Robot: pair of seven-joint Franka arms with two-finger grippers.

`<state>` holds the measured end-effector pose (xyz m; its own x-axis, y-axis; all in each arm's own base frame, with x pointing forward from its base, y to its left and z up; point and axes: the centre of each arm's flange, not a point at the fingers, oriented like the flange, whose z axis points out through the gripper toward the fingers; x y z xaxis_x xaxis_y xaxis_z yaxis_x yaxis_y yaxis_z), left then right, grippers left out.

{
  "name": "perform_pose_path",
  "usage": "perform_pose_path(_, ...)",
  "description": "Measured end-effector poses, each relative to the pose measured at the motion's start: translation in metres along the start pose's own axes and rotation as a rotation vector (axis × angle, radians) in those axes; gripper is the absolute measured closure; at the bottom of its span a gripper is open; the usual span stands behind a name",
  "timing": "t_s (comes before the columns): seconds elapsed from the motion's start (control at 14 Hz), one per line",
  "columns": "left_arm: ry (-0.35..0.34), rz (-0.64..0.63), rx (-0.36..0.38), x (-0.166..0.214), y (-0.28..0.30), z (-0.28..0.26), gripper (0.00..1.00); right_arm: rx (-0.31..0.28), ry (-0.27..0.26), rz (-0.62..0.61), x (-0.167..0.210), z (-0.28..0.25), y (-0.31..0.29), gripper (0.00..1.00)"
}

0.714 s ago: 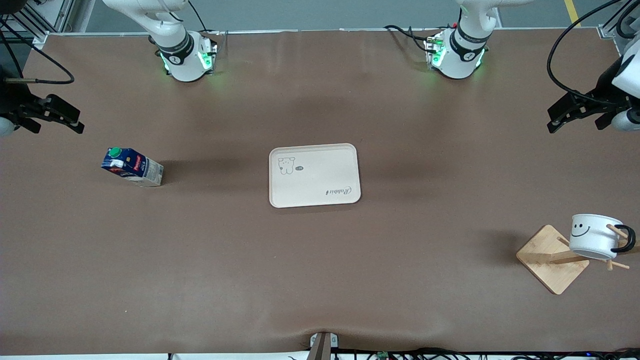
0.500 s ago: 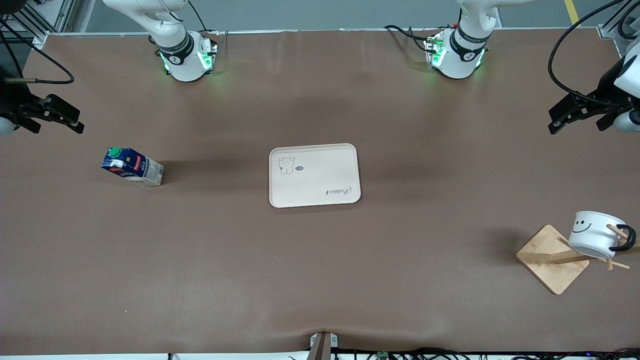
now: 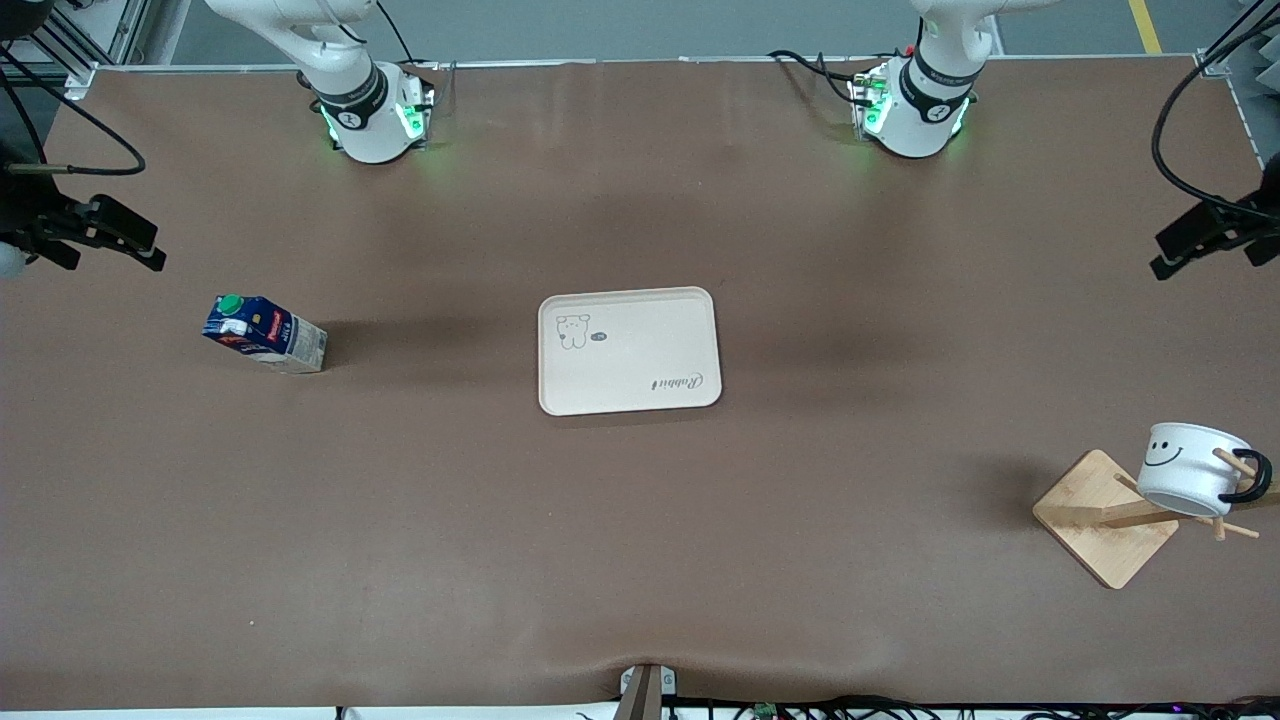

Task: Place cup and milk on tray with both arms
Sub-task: 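Move the right gripper toward the milk carton and the left toward the mug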

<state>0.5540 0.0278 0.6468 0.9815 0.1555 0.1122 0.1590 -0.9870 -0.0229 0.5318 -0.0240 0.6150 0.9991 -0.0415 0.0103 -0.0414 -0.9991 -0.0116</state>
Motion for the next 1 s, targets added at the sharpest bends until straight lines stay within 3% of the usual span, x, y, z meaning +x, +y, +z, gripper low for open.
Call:
perform_pose_path(0.21, 0.074, -0.080, 0.002, 0.018, -0.045, 0.013, 0.00, 0.000, -0.004, 0.001, 0.003, 0.003, 0.001, 0.00)
perform_pose_path(0.43, 0.090, -0.169, -0.001, 0.023, -0.094, 0.046, 0.00, 0.000, -0.002, 0.002, 0.003, 0.002, 0.001, 0.00)
perform_pose_path(0.64, 0.125, -0.280, -0.096, 0.022, -0.131, 0.090, 0.00, 0.000, -0.005, 0.002, 0.005, 0.004, 0.001, 0.00)
perform_pose_path(1.0, 0.229, -0.322, -0.104, 0.011, -0.135, 0.164, 0.00, 0.000, -0.008, 0.002, 0.010, 0.007, 0.001, 0.00)
